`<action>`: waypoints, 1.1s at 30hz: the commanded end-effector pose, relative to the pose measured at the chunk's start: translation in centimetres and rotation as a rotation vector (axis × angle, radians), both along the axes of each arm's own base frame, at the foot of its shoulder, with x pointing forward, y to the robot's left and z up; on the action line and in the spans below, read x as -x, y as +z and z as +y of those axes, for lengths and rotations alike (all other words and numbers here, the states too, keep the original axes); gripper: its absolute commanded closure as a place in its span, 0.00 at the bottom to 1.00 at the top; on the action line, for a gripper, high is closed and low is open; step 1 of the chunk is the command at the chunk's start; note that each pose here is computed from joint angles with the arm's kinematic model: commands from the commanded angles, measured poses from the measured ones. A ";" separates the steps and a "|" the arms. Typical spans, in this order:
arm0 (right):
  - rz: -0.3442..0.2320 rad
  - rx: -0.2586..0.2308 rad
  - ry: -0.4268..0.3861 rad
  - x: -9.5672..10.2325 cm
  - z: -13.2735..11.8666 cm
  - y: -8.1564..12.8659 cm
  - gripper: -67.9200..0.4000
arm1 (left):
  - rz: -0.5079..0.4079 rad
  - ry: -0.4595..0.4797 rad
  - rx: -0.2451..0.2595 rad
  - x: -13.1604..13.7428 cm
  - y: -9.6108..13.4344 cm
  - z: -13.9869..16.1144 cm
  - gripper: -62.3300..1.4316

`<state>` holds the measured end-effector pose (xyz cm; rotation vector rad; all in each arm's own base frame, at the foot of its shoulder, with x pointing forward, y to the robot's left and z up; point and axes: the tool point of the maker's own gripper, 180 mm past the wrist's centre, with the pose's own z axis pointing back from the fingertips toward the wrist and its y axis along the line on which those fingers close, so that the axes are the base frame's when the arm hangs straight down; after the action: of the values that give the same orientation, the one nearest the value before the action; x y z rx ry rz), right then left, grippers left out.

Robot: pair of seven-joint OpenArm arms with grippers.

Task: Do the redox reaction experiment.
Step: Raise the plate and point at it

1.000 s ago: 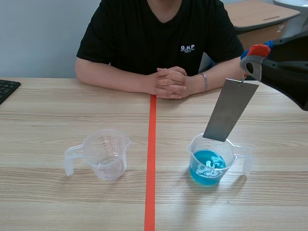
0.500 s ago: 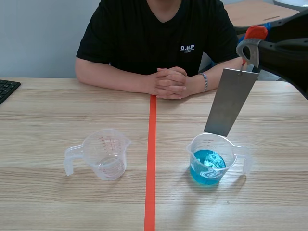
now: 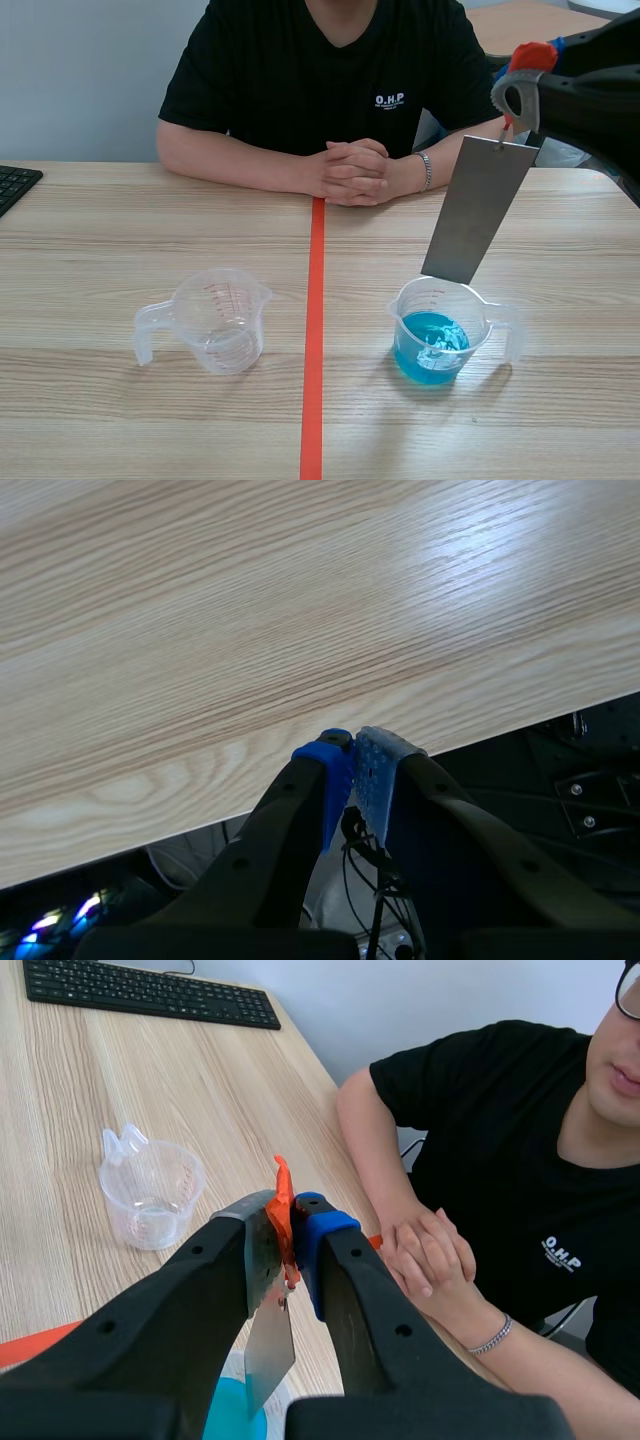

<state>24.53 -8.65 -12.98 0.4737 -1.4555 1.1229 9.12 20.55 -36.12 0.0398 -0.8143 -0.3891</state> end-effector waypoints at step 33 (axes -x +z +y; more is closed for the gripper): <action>-0.020 0.002 0.015 0.1 0.2 0.8 0.97 | -0.317 -0.827 0.280 -11.6 9.2 -17.1 0.90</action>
<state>24.57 -8.70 -13.16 0.4666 -1.4459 1.1245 20.45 4.07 -28.00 -0.5066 -1.1316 -1.0741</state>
